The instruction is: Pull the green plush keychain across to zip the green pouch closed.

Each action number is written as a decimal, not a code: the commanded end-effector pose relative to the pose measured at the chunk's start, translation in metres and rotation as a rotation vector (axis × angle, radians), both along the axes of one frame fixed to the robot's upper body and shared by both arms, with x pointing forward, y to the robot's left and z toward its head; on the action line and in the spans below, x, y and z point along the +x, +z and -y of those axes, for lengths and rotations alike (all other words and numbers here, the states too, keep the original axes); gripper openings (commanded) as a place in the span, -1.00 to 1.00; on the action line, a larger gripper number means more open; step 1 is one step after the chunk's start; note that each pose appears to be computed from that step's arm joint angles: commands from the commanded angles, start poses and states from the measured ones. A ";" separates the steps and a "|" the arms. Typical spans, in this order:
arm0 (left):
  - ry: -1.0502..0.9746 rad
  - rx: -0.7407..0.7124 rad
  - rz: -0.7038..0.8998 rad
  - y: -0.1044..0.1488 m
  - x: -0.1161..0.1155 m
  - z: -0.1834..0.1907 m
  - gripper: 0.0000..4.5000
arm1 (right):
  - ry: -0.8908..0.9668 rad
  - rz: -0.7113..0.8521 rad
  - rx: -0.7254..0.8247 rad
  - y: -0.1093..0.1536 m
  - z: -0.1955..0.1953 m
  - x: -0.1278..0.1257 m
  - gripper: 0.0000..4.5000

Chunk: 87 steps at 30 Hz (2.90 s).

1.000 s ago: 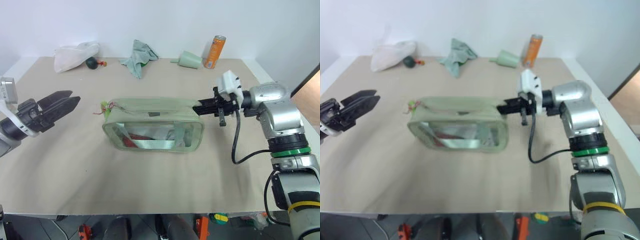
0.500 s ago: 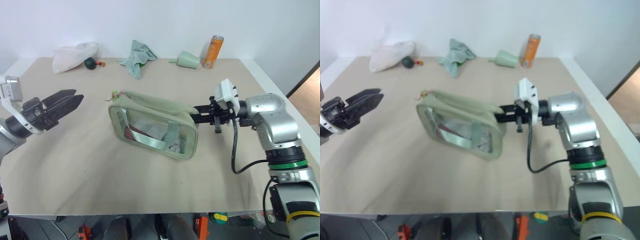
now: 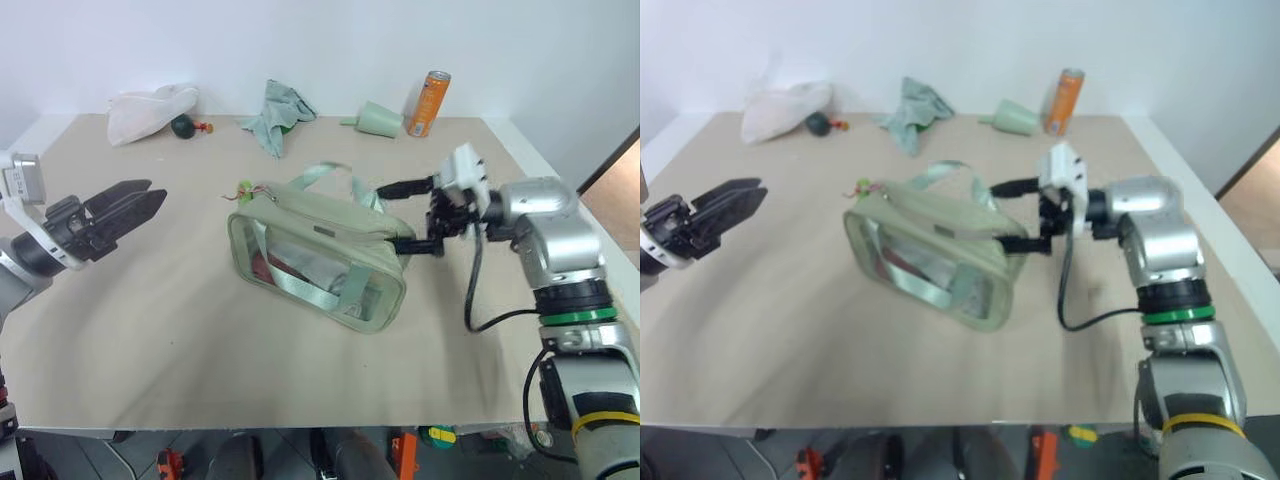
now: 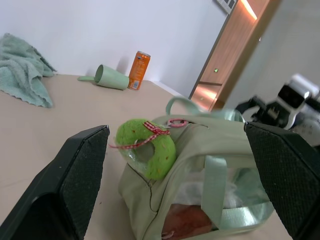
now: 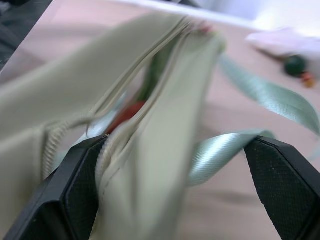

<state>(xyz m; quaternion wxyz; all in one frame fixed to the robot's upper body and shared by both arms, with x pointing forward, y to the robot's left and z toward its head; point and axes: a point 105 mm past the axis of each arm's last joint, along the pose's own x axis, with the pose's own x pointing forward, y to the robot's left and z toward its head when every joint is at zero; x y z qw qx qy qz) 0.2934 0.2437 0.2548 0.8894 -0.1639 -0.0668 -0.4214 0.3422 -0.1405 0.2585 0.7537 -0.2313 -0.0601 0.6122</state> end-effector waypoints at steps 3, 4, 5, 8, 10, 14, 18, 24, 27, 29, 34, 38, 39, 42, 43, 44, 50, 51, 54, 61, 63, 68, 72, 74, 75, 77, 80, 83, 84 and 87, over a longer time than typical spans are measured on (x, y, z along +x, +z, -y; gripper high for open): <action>-0.002 -0.002 0.060 0.012 -0.007 -0.001 1.00 | -0.064 0.116 0.113 0.055 0.033 -0.010 0.96; -0.002 -0.002 0.059 0.012 -0.007 -0.002 1.00 | -0.071 0.123 0.123 0.058 0.036 -0.012 0.96; -0.001 -0.003 0.059 0.012 -0.007 -0.002 1.00 | -0.075 0.127 0.129 0.061 0.039 -0.014 0.96; -0.002 -0.003 0.059 0.011 -0.007 -0.001 1.00 | -0.050 0.097 0.141 0.059 0.042 -0.028 0.96; -0.001 -0.004 0.058 0.010 -0.007 -0.001 1.00 | -0.033 0.053 0.137 0.053 0.039 -0.039 0.96; -0.005 -0.009 0.051 0.007 -0.007 0.000 1.00 | 0.046 -0.033 0.082 0.028 0.019 -0.069 0.96; -0.009 -0.017 0.046 0.005 -0.006 0.002 1.00 | 0.081 -0.037 0.053 0.017 -0.005 -0.087 0.96; -0.033 -0.029 0.051 0.005 -0.007 0.007 1.00 | 0.072 -0.035 0.017 0.004 -0.020 -0.092 0.96; -0.102 0.000 0.056 0.003 -0.019 0.018 1.00 | 0.090 -0.064 0.016 -0.002 -0.026 -0.097 0.96; -0.145 0.044 0.051 -0.001 -0.027 0.025 1.00 | 0.098 -0.074 0.011 -0.007 -0.030 -0.099 0.96; -0.218 0.172 0.039 -0.013 -0.040 0.038 1.00 | 0.077 -0.077 0.004 -0.013 -0.031 -0.093 0.96; -0.247 0.231 0.048 -0.014 -0.046 0.042 1.00 | 0.064 -0.071 -0.032 -0.022 -0.029 -0.089 0.96; -0.253 0.238 0.055 -0.013 -0.047 0.043 1.00 | 0.065 -0.069 -0.030 -0.022 -0.030 -0.088 0.96; -0.266 0.254 0.078 -0.009 -0.048 0.045 1.00 | 0.068 -0.064 -0.025 -0.022 -0.032 -0.086 0.96; -0.266 0.255 0.082 -0.009 -0.048 0.045 1.00 | 0.067 -0.062 -0.027 -0.023 -0.033 -0.086 0.96; -0.265 0.254 0.083 -0.009 -0.048 0.046 1.00 | 0.068 -0.060 -0.030 -0.024 -0.033 -0.086 0.96; -0.256 0.245 0.092 -0.007 -0.046 0.046 1.00 | 0.062 -0.042 -0.051 -0.030 -0.034 -0.082 0.14; -0.253 0.243 0.093 -0.007 -0.046 0.045 1.00 | 0.063 -0.041 -0.052 -0.031 -0.035 -0.082 -0.06; -0.239 0.232 0.096 -0.006 -0.045 0.044 1.00 | 0.067 -0.030 -0.048 -0.030 -0.036 -0.081 -0.48; -0.207 0.212 0.112 -0.001 -0.047 0.041 1.00 | 0.077 -0.004 -0.082 -0.035 -0.038 -0.077 -0.98; -0.198 0.207 0.118 0.001 -0.047 0.040 1.00 | 0.083 0.004 -0.086 -0.035 -0.039 -0.076 -0.98; -0.178 0.198 0.127 0.004 -0.048 0.039 1.00 | 0.105 0.042 -0.086 -0.031 -0.041 -0.070 -0.98; -0.140 0.167 0.119 0.007 -0.044 0.029 1.00 | 0.204 0.077 0.006 0.005 -0.040 -0.071 -0.98; -0.100 0.127 0.116 0.012 -0.040 0.019 1.00 | 0.271 0.074 0.007 0.015 -0.038 -0.076 -0.98; -0.085 0.108 0.115 0.014 -0.038 0.015 1.00 | 0.290 0.070 -0.009 0.016 -0.036 -0.078 -0.98; -0.061 0.073 0.116 0.019 -0.036 0.007 1.00 | 0.323 0.069 -0.041 0.014 -0.036 -0.080 -0.98; -0.037 0.049 0.119 0.025 -0.035 0.002 1.00 | 0.353 0.069 -0.067 0.011 -0.037 -0.082 -0.98; -0.026 0.041 0.113 0.027 -0.034 -0.001 1.00 | 0.366 0.072 -0.095 0.001 -0.042 -0.081 -0.98; -0.026 0.041 0.111 0.026 -0.034 -0.001 1.00 | 0.366 0.078 -0.102 -0.001 -0.044 -0.081 -0.98; -0.029 0.043 0.106 0.026 -0.033 0.000 1.00 | 0.320 0.134 -0.086 0.000 -0.049 -0.072 -0.98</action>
